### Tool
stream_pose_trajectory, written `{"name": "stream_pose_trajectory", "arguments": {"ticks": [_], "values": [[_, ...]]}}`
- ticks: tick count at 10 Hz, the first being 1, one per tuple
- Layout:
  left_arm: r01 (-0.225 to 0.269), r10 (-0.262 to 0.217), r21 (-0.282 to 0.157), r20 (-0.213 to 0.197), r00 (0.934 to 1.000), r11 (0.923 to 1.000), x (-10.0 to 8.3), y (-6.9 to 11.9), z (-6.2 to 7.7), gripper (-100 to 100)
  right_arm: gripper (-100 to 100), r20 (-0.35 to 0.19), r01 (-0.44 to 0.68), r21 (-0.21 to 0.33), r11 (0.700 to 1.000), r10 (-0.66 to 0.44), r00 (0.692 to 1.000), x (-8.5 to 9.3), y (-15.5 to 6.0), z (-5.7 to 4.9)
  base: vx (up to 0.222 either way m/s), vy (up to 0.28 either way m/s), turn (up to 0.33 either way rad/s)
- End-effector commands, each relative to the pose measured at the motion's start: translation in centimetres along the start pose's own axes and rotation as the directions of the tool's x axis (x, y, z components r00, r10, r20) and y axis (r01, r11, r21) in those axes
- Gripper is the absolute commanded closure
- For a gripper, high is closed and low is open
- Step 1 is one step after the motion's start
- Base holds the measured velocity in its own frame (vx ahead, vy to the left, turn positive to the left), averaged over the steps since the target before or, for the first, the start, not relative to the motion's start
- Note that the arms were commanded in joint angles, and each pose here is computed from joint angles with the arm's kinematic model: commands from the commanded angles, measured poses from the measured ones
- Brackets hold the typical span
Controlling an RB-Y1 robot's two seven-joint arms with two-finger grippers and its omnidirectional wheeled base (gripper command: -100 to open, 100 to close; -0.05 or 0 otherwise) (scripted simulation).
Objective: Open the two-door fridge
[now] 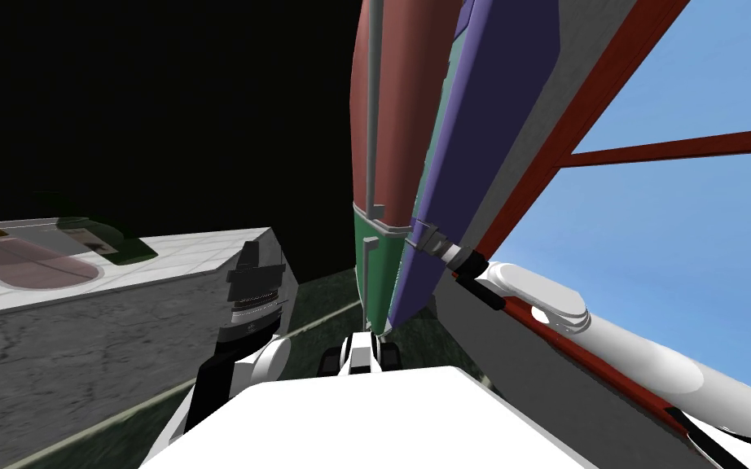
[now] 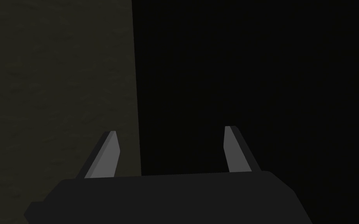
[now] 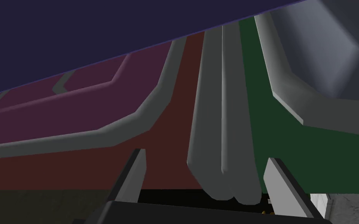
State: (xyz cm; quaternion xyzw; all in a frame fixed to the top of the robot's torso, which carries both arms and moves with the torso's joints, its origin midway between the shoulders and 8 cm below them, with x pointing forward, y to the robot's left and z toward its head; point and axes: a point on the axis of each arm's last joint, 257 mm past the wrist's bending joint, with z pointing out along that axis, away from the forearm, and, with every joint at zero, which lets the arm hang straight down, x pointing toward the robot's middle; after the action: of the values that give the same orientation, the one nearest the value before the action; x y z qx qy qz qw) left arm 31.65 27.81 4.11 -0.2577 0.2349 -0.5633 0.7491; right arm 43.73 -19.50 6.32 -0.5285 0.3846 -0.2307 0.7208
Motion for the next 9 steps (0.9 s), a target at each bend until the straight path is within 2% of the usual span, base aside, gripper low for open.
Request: {"name": "stream_pose_trajectory", "arguments": {"ticks": [1, 2, 5, 7, 9], "values": [[0.0, 0.0, 0.0, 0.0, 1.0, 1.0, 0.0, 0.0, 0.0, 0, -100, -0.005, 0.19, 0.021, 0.982, -0.19, 0.982, -0.2, -2.4, 0.5, -0.016, 0.107, -0.118], [0.0, 0.0, 0.0, 0.0, 1.0, 1.0, 0.0, 0.0, 0.0, 0, -100, -0.006, 0.233, 0.023, 0.972, -0.233, 0.972, -0.3, -2.8, 0.6, -0.021, 0.099, -0.076], [0.0, 0.0, 0.0, 0.0, 1.0, 1.0, 0.0, 0.0, 0.0, 0, -100, -0.006, 0.233, 0.023, 0.972, -0.233, 0.972, -0.3, -2.8, 0.6, 0.005, 0.014, 0.0], [0.0, 0.0, 0.0, 0.0, 1.0, 1.0, 0.0, 0.0, 0.0, 0, -100, -0.005, 0.311, 0.025, 0.95, -0.311, 0.95, -0.6, -3.5, 0.8, -0.007, 0.028, -0.042], [0.0, 0.0, 0.0, 0.0, 1.0, 1.0, 0.0, 0.0, 0.0, 0, -100, -0.005, 0.311, 0.025, 0.95, -0.311, 0.95, -0.6, -3.5, 0.8, 0.0, 0.025, -0.022]]}}
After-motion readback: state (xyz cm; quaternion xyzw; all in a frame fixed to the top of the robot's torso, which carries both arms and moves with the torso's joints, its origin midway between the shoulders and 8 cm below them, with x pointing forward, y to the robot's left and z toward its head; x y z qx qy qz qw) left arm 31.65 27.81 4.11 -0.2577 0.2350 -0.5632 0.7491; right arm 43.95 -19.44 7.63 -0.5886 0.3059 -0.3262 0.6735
